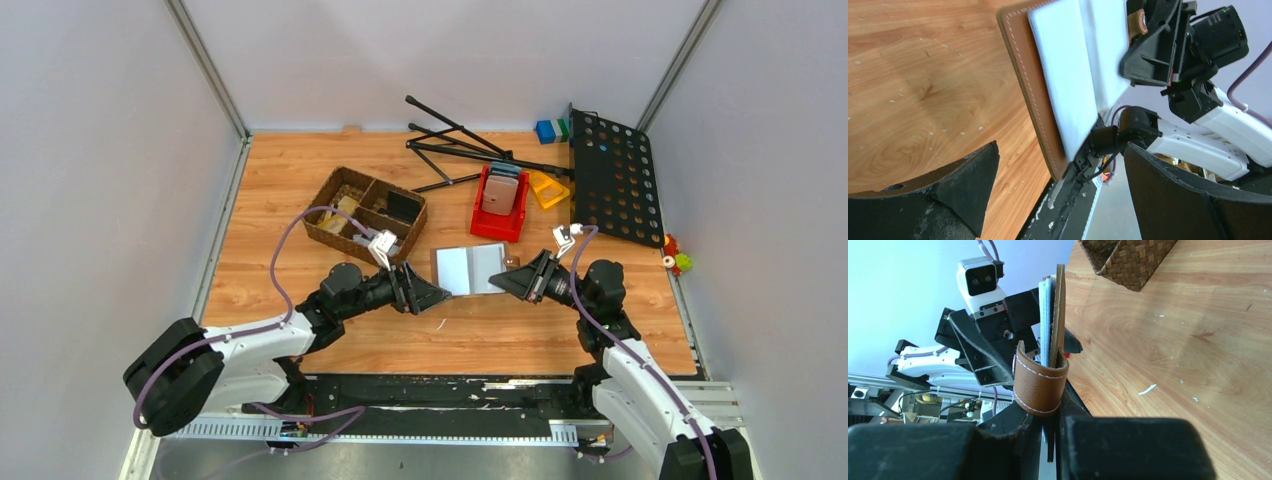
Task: Take the credit cards out of the card holder
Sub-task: Remove the credit card from the card holder.
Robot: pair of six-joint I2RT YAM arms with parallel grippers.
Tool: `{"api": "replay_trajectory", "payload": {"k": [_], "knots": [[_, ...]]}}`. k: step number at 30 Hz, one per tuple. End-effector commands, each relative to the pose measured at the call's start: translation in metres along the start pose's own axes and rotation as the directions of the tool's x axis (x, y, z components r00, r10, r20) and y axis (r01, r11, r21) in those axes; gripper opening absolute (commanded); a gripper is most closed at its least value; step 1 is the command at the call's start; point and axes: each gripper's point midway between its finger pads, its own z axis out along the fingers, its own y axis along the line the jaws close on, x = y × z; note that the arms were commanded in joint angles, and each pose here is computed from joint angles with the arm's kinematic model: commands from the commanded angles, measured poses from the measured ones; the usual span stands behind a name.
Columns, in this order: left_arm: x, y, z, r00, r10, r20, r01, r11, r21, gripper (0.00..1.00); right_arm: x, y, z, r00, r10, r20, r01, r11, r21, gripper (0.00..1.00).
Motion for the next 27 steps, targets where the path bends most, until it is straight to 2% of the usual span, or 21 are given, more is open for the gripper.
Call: {"api": "replay_trajectory", "payload": {"k": [1,4,8,9,13,14,16,17,19,21,23,27], "knots": [[-0.026,-0.014,0.009,0.996,0.036,0.084,-0.037,0.999,0.014,1.00,-0.004,0.021,-0.001,1.000,-0.023,0.003,0.023,0.996,-0.081,0.00],[-0.030,-0.021,0.013,0.995,0.031,0.090,-0.034,0.999,0.042,0.98,-0.002,0.021,-0.002,1.000,-0.016,-0.006,0.015,0.996,-0.087,0.00],[-0.033,-0.023,0.021,0.996,0.029,0.087,-0.032,0.999,0.043,0.79,0.000,0.024,-0.002,1.000,-0.018,-0.019,0.016,0.995,-0.094,0.00],[-0.035,-0.028,0.023,0.995,0.027,0.094,-0.033,0.998,0.057,0.69,0.003,0.026,-0.001,0.999,-0.032,-0.033,0.029,0.995,-0.100,0.00],[-0.035,-0.035,0.028,0.996,0.011,0.085,-0.019,0.995,0.101,0.49,0.007,0.023,0.001,0.998,-0.041,-0.045,0.037,0.996,-0.082,0.00],[-0.036,-0.038,0.028,0.996,0.008,0.089,-0.018,0.993,0.116,0.40,0.008,0.023,0.001,0.998,-0.047,-0.050,0.043,0.996,-0.082,0.00],[-0.034,-0.038,0.029,0.997,0.009,0.080,-0.019,0.992,0.124,0.05,0.011,0.021,0.000,0.996,-0.057,-0.066,0.052,0.996,-0.077,0.05],[-0.032,-0.036,0.029,0.997,0.014,0.074,-0.023,0.993,0.114,0.00,0.013,0.019,-0.001,0.994,-0.072,-0.078,0.068,0.996,-0.062,0.15],[-0.031,-0.028,0.027,0.997,0.032,0.067,-0.036,0.997,0.062,0.00,0.011,0.008,-0.003,0.989,-0.118,-0.089,0.121,0.992,0.023,0.36],[-0.032,-0.021,0.023,0.996,0.056,0.067,-0.057,0.998,0.015,0.00,0.007,-0.002,-0.008,0.981,-0.174,-0.085,0.183,0.976,0.117,0.45],[-0.032,-0.020,0.018,0.995,0.071,0.063,-0.071,0.997,-0.006,0.00,0.002,-0.004,-0.013,0.971,-0.228,-0.070,0.236,0.959,0.157,0.45],[-0.032,-0.030,0.015,0.995,0.079,0.054,-0.080,0.996,0.032,0.00,0.000,0.001,-0.012,0.967,-0.248,-0.060,0.254,0.958,0.132,0.26]]}}
